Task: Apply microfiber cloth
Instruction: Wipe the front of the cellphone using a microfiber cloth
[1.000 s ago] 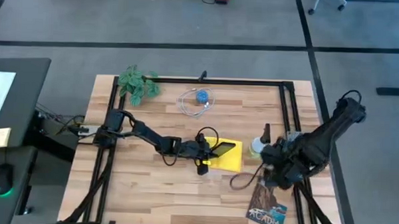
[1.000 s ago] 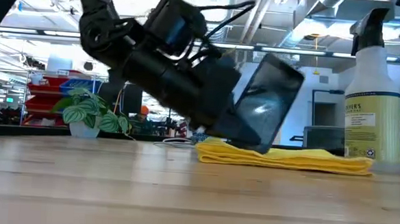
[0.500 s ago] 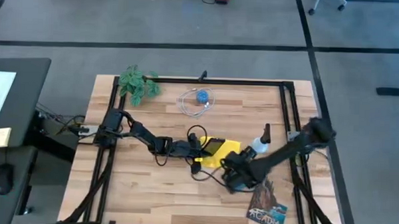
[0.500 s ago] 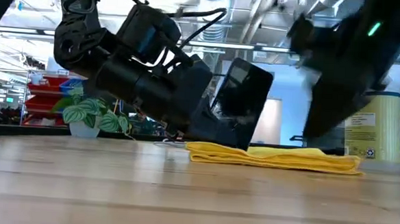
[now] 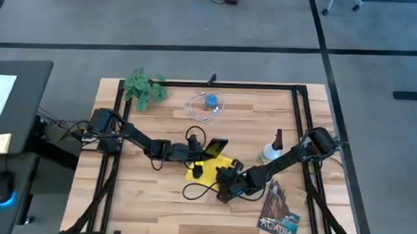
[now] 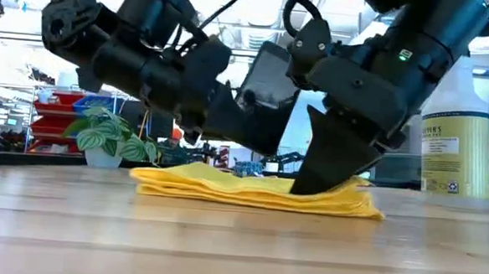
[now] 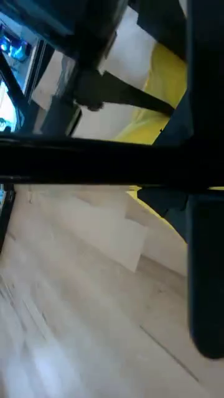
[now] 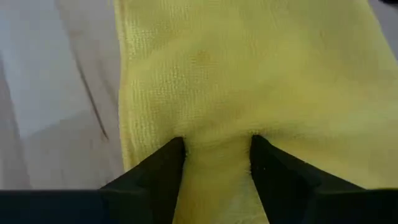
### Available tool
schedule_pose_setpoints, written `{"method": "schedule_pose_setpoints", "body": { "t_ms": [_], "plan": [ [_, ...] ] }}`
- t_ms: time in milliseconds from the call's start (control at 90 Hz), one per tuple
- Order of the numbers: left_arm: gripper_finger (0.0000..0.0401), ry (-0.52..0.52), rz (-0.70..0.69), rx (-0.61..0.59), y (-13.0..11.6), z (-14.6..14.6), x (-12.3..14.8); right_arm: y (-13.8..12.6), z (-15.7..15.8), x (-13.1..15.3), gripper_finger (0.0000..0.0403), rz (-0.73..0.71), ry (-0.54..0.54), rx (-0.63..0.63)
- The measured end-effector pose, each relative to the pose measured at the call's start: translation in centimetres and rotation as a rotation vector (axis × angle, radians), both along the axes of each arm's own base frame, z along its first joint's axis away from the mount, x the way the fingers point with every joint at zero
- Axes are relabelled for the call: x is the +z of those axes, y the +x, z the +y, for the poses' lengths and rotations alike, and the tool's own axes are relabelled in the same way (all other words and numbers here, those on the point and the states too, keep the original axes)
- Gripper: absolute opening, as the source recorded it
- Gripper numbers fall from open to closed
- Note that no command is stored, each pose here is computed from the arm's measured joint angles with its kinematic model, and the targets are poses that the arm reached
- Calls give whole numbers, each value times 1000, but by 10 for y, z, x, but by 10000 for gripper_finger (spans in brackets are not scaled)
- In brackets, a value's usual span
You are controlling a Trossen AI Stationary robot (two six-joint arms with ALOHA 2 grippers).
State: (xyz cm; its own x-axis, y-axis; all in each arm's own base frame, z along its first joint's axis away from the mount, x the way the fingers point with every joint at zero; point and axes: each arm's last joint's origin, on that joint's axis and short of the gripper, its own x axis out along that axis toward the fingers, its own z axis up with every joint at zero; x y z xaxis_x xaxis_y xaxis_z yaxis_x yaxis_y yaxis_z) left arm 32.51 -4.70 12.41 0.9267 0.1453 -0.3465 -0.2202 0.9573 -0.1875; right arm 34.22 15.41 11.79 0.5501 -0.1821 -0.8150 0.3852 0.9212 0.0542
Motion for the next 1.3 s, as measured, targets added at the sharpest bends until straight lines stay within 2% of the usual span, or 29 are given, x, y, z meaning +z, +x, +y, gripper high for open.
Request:
{"method": "schedule_pose_setpoints", "body": {
  "t_ms": [189,278,378,544,667,767,878,1300],
  "plan": [
    [11,20,2,0,-3,-9,4,-18,-2,23,168,71,-50,40],
    [11,6,-7,-9,-3,-14,5,-27,2,42,168,62,-53,63],
    [11,4,-8,-9,-4,-16,5,-33,6,50,168,54,-61,79],
    [11,18,13,-3,-5,-17,3,-28,10,50,168,-15,-52,71],
    [11,86,93,-76,-8,-22,-5,-21,13,39,168,-42,-75,54],
    [11,96,147,-153,-9,-23,-12,-18,13,31,168,-39,-79,49],
    [11,109,191,-178,-9,-24,-21,-16,12,24,168,-27,-82,45],
    [11,100,174,-167,-8,-23,-23,-18,14,40,168,-75,-59,50]
  ]
}}
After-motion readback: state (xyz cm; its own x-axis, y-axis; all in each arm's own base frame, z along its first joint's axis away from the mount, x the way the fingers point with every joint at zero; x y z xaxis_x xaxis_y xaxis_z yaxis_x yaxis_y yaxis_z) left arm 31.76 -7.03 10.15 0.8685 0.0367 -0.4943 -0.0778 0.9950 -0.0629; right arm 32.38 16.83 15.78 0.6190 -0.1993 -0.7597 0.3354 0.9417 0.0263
